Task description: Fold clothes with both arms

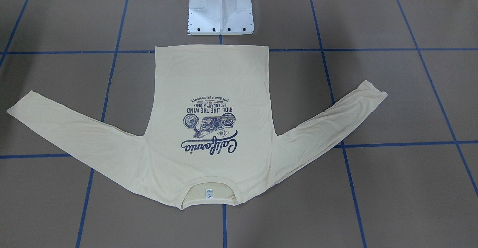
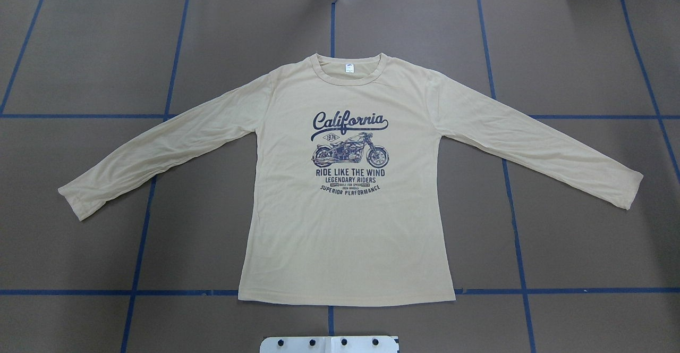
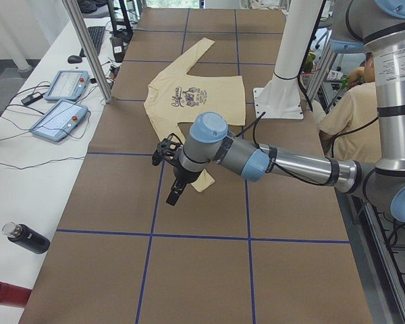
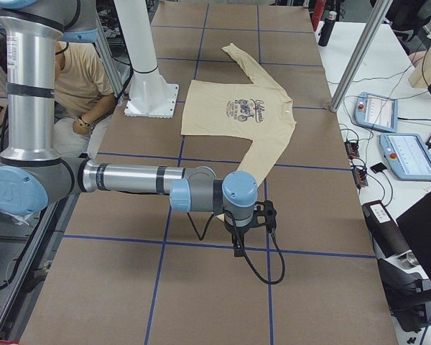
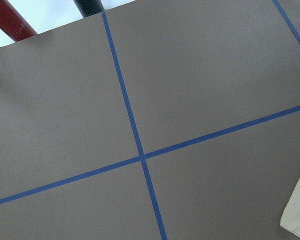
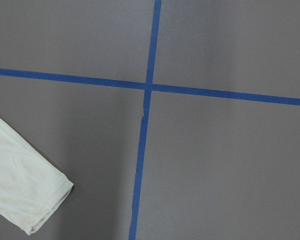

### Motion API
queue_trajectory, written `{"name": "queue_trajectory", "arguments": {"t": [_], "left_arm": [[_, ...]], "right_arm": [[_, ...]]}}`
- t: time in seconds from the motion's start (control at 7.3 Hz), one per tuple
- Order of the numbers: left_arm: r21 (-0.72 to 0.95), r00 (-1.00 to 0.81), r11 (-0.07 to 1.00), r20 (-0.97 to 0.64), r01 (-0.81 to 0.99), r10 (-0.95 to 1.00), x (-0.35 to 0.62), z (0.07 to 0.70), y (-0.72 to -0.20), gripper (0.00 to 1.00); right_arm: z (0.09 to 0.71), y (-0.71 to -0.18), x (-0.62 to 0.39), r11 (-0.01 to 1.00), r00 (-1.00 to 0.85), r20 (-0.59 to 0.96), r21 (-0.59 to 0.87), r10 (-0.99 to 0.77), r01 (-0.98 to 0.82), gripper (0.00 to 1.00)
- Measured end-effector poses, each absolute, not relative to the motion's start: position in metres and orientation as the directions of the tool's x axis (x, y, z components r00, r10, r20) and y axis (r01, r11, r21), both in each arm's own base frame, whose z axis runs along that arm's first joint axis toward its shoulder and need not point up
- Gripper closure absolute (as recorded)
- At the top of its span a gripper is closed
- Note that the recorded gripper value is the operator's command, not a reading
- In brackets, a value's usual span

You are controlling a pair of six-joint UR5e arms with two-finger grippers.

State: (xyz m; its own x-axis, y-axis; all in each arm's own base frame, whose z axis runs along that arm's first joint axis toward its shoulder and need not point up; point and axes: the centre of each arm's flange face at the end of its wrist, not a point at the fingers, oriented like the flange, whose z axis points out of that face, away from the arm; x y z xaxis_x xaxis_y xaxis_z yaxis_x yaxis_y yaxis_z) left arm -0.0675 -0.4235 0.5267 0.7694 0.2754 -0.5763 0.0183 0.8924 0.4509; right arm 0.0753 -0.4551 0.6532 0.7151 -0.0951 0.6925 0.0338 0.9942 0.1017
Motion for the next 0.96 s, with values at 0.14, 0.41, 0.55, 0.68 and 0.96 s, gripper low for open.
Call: {"name": "queue_trajectory", "arguments": {"t": [0.14,0.41,0.55,0.68,0.96], "left_arm": [[0.450,0.770,0.893,-0.576,0.018,0.275,-0.0671,0.5270,-0.4235,0.00],[0.449,0.769,0.893,-0.577,0.017,0.275,-0.0668,0.5277,-0.4231,0.00],[0.448,0.769,0.894,-0.577,0.017,0.275,-0.0668,0.5283,-0.4228,0.00],[0.447,0.769,0.894,-0.578,0.017,0.274,-0.0668,0.5290,-0.4226,0.00],[0.441,0.769,0.897,-0.580,0.019,0.269,-0.0667,0.5312,-0.4226,0.00]], "right_arm": [[0.6528,-0.4550,0.0753,0.994,0.715,0.693,0.103,-0.096,0.034,0.00],[0.6527,-0.4541,0.0752,0.994,0.714,0.694,0.102,-0.095,0.033,0.00],[0.6538,-0.4530,0.0750,0.995,0.713,0.695,0.099,-0.093,0.033,0.00],[0.6549,-0.4520,0.0746,0.995,0.712,0.696,0.096,-0.091,0.034,0.00],[0.6553,-0.4515,0.0734,0.995,0.710,0.698,0.094,-0.090,0.034,0.00]]}}
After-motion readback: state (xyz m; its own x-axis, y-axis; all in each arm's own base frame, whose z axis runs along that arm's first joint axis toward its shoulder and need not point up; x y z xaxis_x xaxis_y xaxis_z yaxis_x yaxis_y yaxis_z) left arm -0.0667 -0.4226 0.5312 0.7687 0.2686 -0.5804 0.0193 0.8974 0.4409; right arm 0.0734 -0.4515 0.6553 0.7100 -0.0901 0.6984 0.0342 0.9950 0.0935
